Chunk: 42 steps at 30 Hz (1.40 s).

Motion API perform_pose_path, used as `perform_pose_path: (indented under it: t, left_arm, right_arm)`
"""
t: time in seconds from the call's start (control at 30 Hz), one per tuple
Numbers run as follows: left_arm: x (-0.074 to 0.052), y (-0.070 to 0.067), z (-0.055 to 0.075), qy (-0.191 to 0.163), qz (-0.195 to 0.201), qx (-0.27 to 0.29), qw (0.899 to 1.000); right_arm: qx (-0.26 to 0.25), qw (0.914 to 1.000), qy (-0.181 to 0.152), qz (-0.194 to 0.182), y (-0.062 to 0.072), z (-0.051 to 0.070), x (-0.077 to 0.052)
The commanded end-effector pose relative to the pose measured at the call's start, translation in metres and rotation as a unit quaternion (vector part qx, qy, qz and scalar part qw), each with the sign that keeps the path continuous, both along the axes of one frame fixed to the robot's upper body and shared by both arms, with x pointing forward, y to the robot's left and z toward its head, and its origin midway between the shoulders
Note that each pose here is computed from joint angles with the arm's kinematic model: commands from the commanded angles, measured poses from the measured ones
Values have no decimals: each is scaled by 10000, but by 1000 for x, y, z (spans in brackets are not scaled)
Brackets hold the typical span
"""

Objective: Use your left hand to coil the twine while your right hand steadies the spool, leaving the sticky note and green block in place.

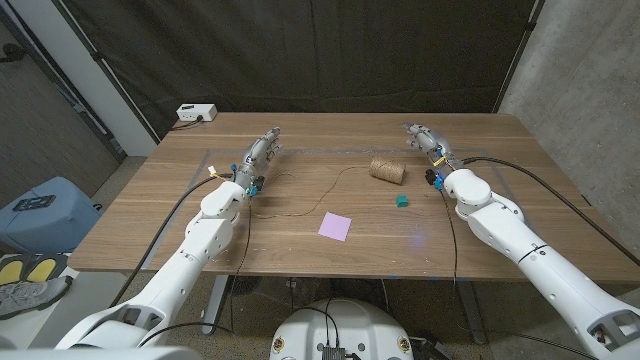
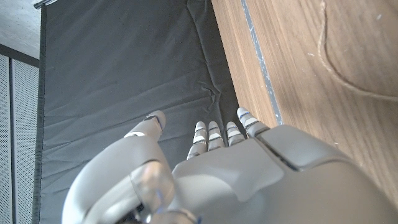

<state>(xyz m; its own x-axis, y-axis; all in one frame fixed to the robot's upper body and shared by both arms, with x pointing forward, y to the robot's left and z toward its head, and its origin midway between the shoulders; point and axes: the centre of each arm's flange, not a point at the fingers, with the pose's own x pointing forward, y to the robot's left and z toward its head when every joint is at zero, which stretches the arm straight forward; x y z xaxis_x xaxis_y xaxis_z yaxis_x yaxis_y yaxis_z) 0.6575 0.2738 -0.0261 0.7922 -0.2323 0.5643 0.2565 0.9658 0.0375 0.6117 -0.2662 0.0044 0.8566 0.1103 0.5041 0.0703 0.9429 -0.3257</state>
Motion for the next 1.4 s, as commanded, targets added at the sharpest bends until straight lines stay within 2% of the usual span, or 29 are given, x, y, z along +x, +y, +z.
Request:
perform_pose_path:
  t: [0.03,0.57,1.0,1.4]
  left_arm:
    - [3,0,2,4,-88,39,10000]
    - [12,0,7,10,-190,116,9998]
    - [22,2,12,17,-257,112,9996]
    - [29,0,14,30,-307,130,9994]
  right_arm:
    - [-452,9977,39,-497,9,11,-12]
    - [-958,9894,325,-1044,23,22,-20]
    - [-1330,9780,591,-1497,37,32,-27]
    - [-1821,9646,640,-1796,49,37,-32]
